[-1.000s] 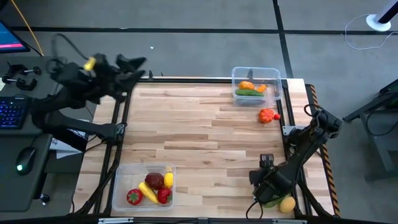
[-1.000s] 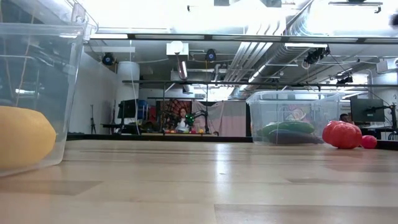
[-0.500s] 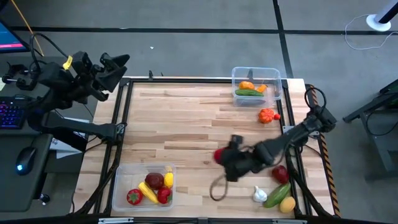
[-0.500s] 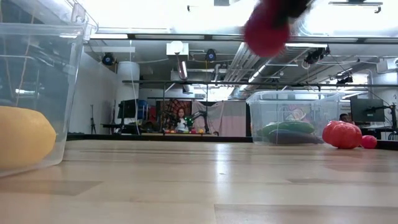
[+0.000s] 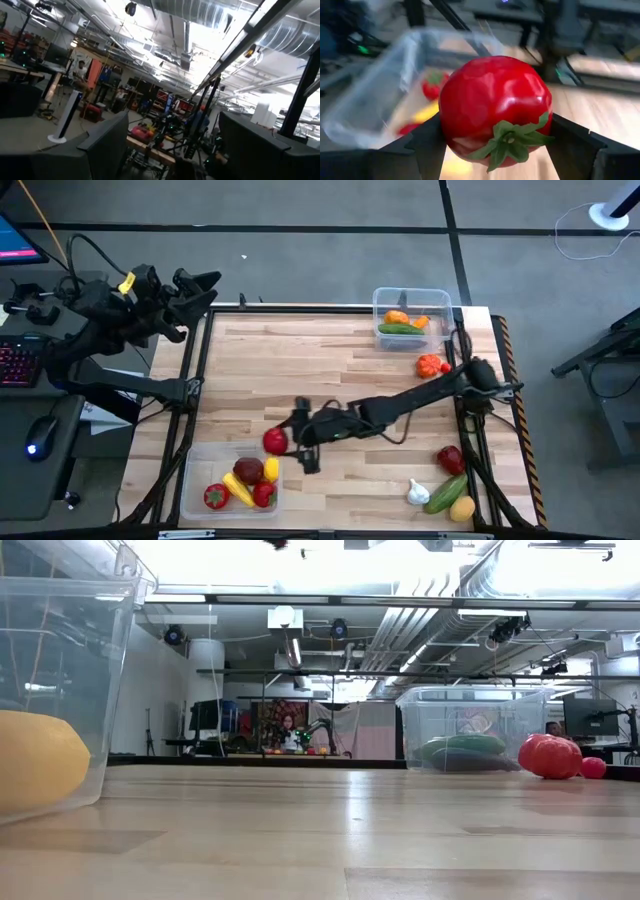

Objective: Sort produce into baskets
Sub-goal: Put the red tomato into the bottom transparent bin

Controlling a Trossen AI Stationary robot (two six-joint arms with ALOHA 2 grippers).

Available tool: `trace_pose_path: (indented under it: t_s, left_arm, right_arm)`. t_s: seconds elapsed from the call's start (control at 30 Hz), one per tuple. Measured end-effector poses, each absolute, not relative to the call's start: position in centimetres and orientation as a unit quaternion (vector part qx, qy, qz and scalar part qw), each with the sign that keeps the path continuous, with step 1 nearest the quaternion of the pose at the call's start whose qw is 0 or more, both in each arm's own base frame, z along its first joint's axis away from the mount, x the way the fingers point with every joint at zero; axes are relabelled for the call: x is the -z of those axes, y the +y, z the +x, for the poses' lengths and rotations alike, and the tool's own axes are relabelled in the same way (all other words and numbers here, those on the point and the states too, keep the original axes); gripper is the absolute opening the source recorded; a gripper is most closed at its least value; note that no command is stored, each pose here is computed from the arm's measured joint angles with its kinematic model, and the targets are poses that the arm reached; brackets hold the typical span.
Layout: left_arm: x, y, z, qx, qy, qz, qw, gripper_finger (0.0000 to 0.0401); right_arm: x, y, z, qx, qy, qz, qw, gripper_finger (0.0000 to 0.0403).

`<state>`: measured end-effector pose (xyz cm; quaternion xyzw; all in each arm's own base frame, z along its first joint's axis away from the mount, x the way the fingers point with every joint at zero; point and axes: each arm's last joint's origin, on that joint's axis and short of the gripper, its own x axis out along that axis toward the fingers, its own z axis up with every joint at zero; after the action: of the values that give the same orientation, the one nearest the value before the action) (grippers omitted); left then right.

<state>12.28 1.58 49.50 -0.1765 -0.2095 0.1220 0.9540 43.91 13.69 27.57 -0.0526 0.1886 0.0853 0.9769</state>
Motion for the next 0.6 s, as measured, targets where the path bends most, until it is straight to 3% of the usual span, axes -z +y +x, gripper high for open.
trace_pose_path:
  t_s: [0.33, 0.47, 0.6]
  left_arm:
    - [-49.4, 1.6, 12.7, -0.115, -0.209, -0.216, 0.947, 0.0300]
    - [-49.4, 1.6, 12.7, -0.114, -0.209, -0.217, 0.947, 0.0301]
    - [-49.4, 1.6, 12.7, -0.114, -0.212, -0.218, 0.946, 0.0301]
  right_arm:
    - [-26.6, 16.0, 50.2, -0.149, 0.156, -0.026, 0.976, 0.0287]
    - [-26.4, 16.3, 51.0, -0.142, 0.162, 0.040, 0.976, 0.0299]
    - [-26.4, 16.5, 51.0, -0.181, 0.166, 0.049, 0.968, 0.0305]
